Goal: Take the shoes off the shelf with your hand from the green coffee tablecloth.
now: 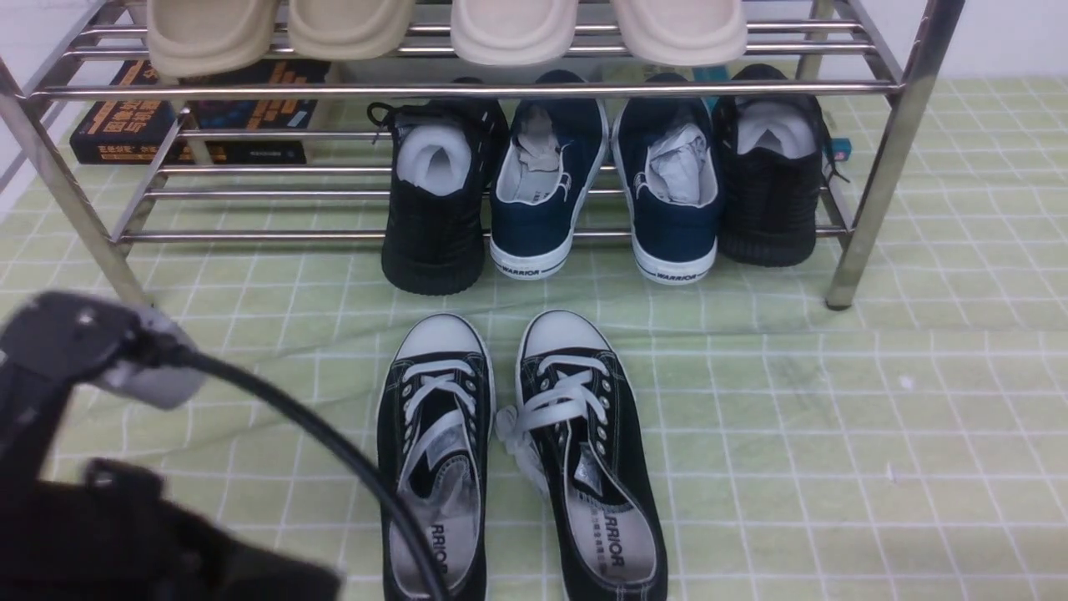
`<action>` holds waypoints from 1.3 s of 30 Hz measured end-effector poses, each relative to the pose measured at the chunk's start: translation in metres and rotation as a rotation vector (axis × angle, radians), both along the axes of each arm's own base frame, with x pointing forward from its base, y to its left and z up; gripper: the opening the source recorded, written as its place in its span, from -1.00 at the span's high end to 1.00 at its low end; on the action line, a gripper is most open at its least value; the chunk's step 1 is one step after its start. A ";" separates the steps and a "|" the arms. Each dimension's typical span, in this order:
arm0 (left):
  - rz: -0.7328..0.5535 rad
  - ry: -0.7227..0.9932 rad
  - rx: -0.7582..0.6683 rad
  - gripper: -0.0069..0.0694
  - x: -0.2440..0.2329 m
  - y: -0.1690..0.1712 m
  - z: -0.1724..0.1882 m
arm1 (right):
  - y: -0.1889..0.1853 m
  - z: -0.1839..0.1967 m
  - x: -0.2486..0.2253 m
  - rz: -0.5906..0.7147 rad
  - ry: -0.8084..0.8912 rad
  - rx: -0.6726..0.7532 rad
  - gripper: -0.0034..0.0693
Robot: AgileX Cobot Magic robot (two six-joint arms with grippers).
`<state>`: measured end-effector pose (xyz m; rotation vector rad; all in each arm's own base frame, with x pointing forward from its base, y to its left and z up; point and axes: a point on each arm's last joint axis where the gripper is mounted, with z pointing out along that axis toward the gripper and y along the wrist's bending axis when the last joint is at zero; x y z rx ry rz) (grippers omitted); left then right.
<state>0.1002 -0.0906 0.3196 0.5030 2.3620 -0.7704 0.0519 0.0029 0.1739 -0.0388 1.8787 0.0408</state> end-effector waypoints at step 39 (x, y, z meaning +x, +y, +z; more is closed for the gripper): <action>0.591 -0.613 0.141 0.70 -0.038 0.083 -0.078 | 0.000 0.000 0.000 0.000 0.000 0.000 0.25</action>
